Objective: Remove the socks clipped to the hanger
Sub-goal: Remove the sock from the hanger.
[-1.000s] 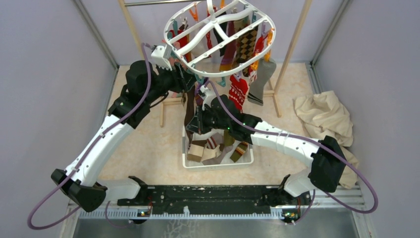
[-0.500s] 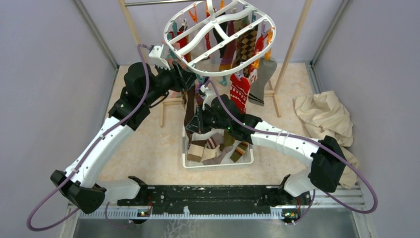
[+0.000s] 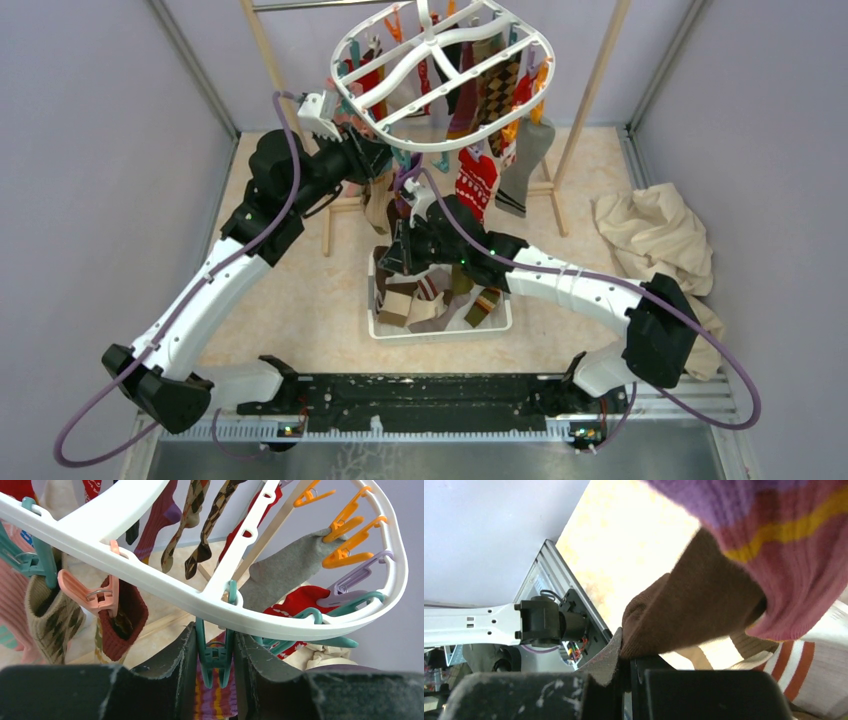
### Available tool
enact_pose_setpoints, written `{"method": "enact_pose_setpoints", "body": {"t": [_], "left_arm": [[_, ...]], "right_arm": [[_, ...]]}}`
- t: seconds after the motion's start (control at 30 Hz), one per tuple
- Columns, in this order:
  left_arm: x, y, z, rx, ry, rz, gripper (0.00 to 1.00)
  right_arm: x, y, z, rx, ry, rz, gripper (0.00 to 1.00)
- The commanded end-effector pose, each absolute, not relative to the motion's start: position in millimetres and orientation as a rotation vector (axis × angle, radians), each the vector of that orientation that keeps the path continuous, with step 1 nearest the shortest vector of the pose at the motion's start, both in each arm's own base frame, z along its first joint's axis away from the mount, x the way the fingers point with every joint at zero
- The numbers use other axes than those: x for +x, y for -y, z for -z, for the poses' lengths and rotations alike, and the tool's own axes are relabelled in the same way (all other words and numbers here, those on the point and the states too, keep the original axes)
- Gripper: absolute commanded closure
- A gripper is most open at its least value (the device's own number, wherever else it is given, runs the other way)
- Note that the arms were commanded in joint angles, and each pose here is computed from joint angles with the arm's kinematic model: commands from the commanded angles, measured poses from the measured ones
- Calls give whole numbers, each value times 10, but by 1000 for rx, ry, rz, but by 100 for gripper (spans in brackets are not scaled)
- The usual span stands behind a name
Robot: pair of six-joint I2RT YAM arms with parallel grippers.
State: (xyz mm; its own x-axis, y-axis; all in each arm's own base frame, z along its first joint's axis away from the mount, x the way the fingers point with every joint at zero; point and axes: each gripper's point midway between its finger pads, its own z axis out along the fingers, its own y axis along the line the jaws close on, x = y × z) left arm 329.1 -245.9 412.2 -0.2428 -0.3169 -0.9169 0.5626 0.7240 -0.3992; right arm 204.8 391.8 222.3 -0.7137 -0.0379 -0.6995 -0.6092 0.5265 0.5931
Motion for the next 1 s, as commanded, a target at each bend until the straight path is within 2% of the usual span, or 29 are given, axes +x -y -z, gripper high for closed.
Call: {"method": "enact_pose_setpoints", "body": {"t": [0.0, 0.67, 0.7, 0.8, 0.87, 0.97], "left_arm": [[3288, 2435, -4264, 190, -1576, 849, 83], [3307, 2643, -4127, 277, -1643, 852, 80], [3315, 2669, -4108, 285, -1651, 843, 79], [3309, 2773, -4045, 321, -1673, 819, 74], [3299, 2846, -4014, 347, -1680, 793, 70], [3267, 2946, -3992, 382, -1689, 766, 63]], "right_arm": [[2045, -3919, -2352, -545, -2085, -1192, 100], [2002, -3082, -1483, -460, -2269, -791, 99], [2025, -3033, -1449, -452, -2276, -753, 97], [2061, -2952, -1396, -462, -2290, -681, 80], [2084, -2905, -1402, -458, -2290, -648, 64], [2094, -2893, -1511, -461, -2252, -659, 56]]}}
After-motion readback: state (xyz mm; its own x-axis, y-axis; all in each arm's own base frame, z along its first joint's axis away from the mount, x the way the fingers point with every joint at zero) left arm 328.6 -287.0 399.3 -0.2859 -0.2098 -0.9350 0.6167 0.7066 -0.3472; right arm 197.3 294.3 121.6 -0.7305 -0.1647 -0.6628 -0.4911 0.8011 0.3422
